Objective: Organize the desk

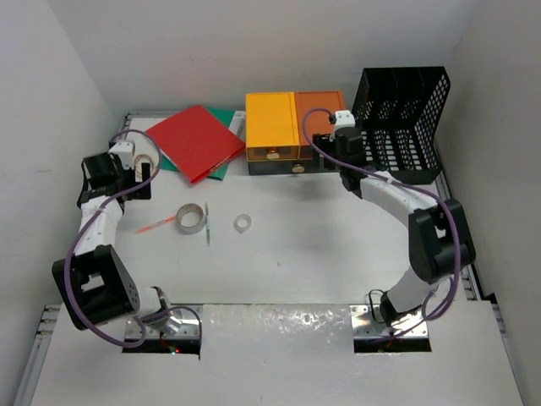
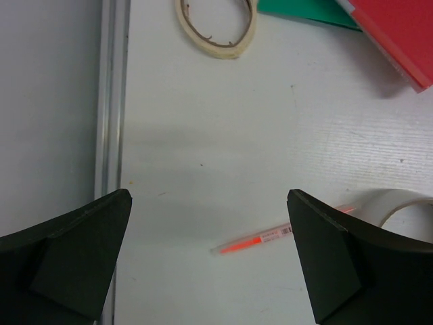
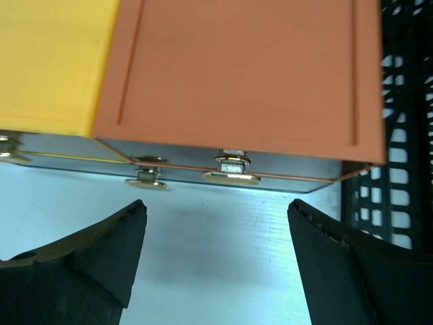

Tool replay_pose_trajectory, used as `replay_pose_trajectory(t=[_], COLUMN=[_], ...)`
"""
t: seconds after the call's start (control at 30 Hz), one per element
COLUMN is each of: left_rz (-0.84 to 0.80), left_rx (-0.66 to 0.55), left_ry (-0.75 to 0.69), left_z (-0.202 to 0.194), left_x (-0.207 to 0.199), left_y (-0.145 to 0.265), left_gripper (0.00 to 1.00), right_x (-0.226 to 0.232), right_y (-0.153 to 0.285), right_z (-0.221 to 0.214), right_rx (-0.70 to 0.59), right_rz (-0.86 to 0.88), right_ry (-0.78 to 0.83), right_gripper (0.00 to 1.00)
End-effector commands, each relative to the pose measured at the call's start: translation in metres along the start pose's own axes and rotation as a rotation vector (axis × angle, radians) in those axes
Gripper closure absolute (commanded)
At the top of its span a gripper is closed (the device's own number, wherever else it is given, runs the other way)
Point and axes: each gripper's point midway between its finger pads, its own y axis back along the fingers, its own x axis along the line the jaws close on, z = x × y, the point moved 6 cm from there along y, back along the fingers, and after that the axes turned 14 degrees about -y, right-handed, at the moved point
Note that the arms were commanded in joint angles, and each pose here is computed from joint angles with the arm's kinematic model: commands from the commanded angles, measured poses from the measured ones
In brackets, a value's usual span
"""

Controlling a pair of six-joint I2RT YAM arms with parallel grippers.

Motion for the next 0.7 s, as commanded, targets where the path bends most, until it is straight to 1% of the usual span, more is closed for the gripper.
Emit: replay_pose_trajectory(t=[0.0, 0.1, 0.13, 0.17, 0.23, 0.3, 0.33, 0.37, 0.4, 0.43, 0.47, 0.5, 0.53, 0.57, 0.67], left_rz=[0.051, 0.086, 0.097, 0.100, 0.127, 0.129, 0.125, 0.118, 0.107, 0.103, 0.102, 0.108, 0.110, 0.118, 0.119], left_rx=[-0.004, 0.031, 0.038, 0.042, 0.072, 0.075, 0.073, 0.076, 0.074, 0.077, 0.079, 0.086, 0.092, 0.098, 0.107], left_ry=[-0.032, -0.047, -0.048, -0.052, -0.048, -0.038, -0.035, -0.028, -0.027, -0.028, -0.032, -0.034, -0.043, -0.047, -0.059], left_z=[0.011, 0.008, 0.007, 0.008, 0.004, 0.005, 0.005, 0.004, 0.003, 0.002, 0.001, -0.001, -0.003, -0.005, -0.007], left_x=[0.012, 0.018, 0.019, 0.020, 0.023, 0.024, 0.023, 0.023, 0.021, 0.020, 0.020, 0.020, 0.020, 0.021, 0.021], left_y=[0.014, 0.016, 0.017, 0.017, 0.017, 0.017, 0.017, 0.015, 0.014, 0.013, 0.012, 0.011, 0.009, 0.008, 0.005], left_gripper=[0.01, 0.01, 0.00, 0.00, 0.00, 0.00, 0.00, 0.00, 0.01, 0.01, 0.01, 0.00, 0.00, 0.00, 0.00], right_x=[0.008, 0.021, 0.031, 0.051, 0.077, 0.106, 0.115, 0.124, 0.129, 0.137, 0.145, 0.146, 0.153, 0.157, 0.167], right_y=[0.035, 0.052, 0.054, 0.057, 0.055, 0.044, 0.040, 0.036, 0.025, 0.022, 0.021, 0.013, 0.012, 0.007, -0.002], right_z=[0.030, 0.023, 0.023, 0.014, 0.010, 0.006, 0.007, 0.011, 0.003, 0.010, 0.007, 0.002, 0.009, 0.002, 0.002], right_rx=[-0.059, -0.042, -0.061, -0.057, -0.070, -0.065, -0.077, -0.093, -0.084, -0.113, -0.117, -0.127, -0.153, -0.156, -0.172], right_rz=[0.034, 0.081, 0.104, 0.141, 0.179, 0.201, 0.216, 0.229, 0.222, 0.230, 0.232, 0.191, 0.192, 0.174, 0.151], right_ry=[-0.024, -0.050, -0.061, -0.042, -0.009, 0.006, -0.022, -0.042, -0.047, -0.069, -0.062, -0.052, -0.047, -0.034, -0.028], right_gripper=[0.17, 0.18, 0.18, 0.19, 0.20, 0.21, 0.21, 0.25, 0.26, 0.27, 0.28, 0.29, 0.29, 0.29, 0.29])
